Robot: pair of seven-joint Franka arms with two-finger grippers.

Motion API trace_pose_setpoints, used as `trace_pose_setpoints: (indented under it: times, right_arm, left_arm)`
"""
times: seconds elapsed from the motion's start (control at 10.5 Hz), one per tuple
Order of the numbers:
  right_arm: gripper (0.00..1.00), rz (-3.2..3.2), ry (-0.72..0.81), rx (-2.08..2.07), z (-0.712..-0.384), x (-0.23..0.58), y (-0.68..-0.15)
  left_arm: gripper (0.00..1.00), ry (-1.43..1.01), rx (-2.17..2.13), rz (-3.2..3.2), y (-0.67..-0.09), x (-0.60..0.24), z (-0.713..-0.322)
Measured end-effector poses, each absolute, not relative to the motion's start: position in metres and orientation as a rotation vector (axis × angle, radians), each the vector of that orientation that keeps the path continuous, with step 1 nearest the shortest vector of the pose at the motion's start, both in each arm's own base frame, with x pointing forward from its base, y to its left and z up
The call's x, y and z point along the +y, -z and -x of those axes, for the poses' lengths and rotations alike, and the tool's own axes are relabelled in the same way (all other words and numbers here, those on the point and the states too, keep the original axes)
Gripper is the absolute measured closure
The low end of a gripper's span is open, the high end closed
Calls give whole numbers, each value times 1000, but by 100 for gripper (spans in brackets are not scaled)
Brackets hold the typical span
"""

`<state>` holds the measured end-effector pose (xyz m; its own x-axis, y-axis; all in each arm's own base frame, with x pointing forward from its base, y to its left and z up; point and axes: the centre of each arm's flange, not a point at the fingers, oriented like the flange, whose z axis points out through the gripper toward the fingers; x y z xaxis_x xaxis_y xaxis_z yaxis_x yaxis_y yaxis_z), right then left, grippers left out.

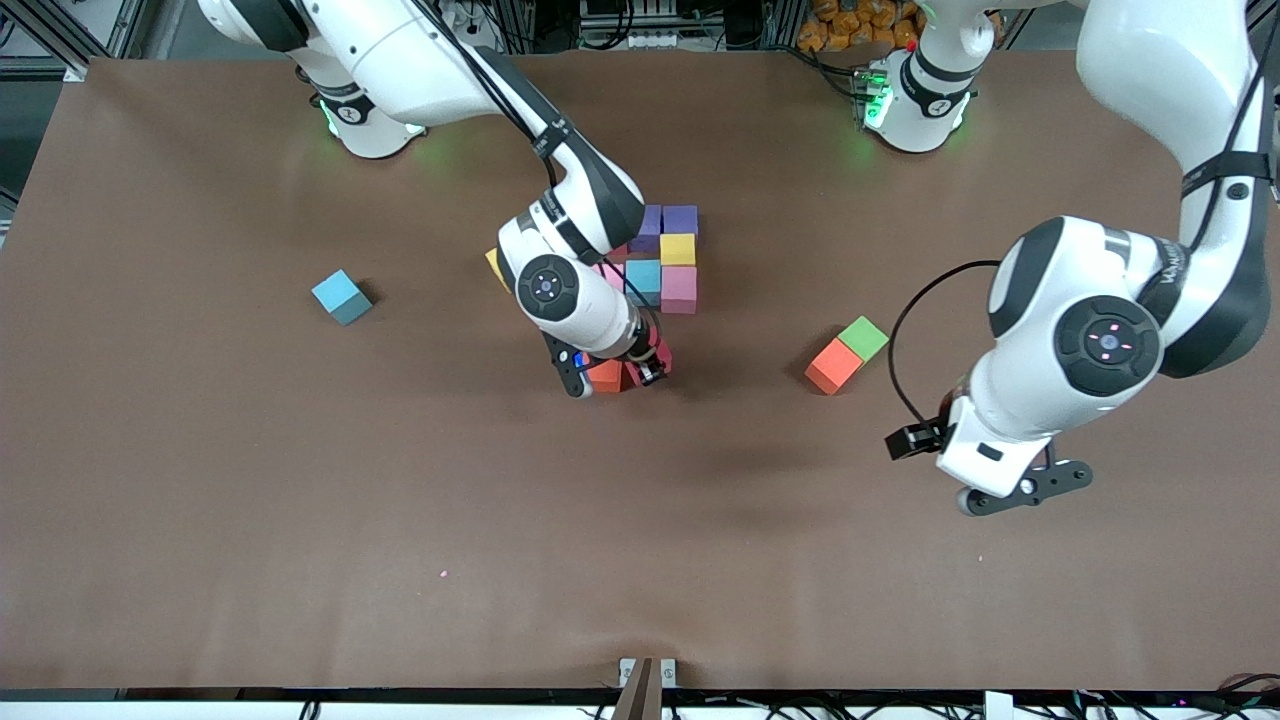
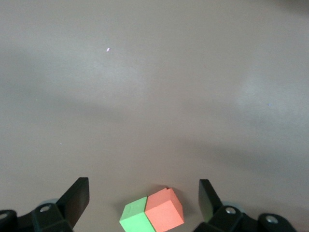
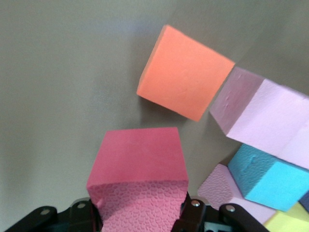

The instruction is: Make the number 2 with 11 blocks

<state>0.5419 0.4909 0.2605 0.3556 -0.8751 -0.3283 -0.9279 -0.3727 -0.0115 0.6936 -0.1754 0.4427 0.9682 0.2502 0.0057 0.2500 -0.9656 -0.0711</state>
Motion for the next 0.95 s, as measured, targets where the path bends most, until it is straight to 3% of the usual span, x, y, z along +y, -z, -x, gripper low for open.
trace_pose_setpoints:
  times: [0.95]
  right_arm:
    - [44, 2320, -376, 1785, -540, 489, -220]
  left_arm:
    - [0, -38, -356, 3043, -436, -180, -686]
